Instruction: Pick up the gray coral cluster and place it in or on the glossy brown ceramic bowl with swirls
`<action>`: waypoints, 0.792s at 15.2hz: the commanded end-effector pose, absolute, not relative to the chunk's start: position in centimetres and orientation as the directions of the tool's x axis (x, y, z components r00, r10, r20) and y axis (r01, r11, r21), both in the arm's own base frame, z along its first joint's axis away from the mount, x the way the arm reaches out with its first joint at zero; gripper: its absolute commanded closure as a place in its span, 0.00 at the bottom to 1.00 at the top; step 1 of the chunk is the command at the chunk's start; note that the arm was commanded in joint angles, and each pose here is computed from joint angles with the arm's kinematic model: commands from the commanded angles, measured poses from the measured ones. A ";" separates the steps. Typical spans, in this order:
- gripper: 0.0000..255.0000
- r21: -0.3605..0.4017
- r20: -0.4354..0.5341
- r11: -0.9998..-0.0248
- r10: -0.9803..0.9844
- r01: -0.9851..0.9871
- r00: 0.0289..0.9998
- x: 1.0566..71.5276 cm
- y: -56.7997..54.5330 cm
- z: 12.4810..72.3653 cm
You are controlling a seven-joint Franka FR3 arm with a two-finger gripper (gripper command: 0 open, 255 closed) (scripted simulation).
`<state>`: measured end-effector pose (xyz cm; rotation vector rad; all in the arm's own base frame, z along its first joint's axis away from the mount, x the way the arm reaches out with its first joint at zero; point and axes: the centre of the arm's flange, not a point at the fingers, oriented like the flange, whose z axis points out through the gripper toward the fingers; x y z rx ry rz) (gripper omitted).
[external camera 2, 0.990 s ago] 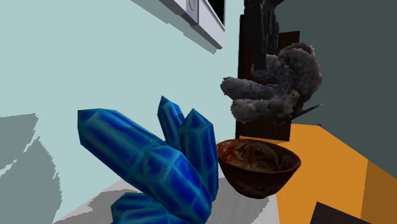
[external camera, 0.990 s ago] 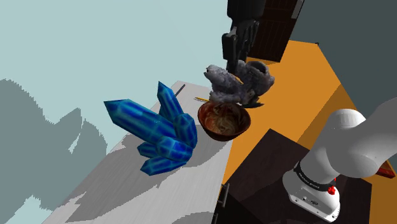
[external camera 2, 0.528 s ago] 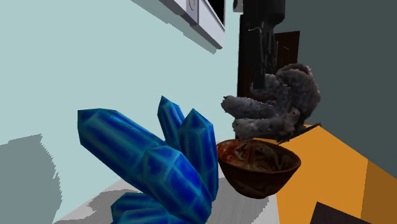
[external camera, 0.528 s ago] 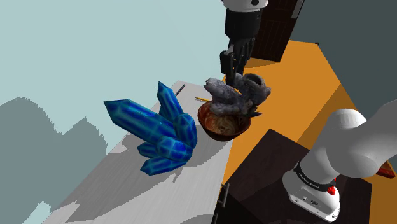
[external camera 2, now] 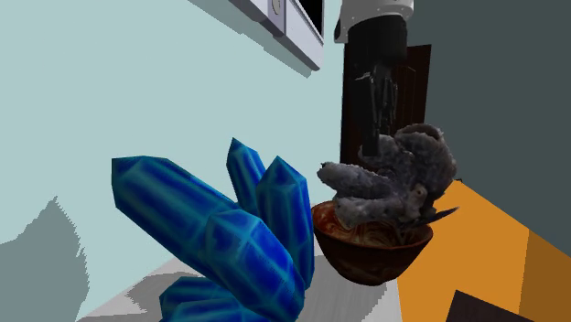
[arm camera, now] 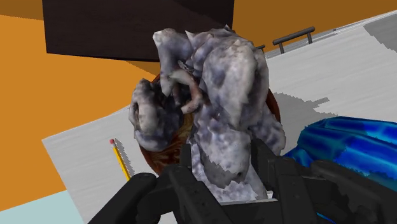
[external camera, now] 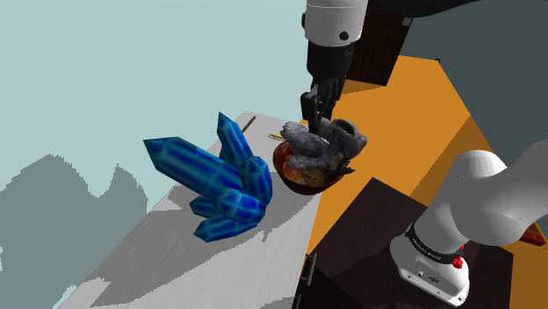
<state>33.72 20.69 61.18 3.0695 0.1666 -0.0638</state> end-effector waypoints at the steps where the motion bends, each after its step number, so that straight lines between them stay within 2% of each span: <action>1: 1.00 0.064 -0.043 -0.992 0.107 0.109 0.993 33.6 20.8 61.0; 7: 1.00 0.064 -0.043 -0.992 0.107 0.109 0.993 33.6 20.8 61.0; 8: 0.00 0.064 -0.043 -0.992 0.107 0.109 0.993 33.6 20.8 61.0; 12: 0.00 0.064 -0.043 -0.992 0.107 0.109 0.993 33.6 20.7 61.0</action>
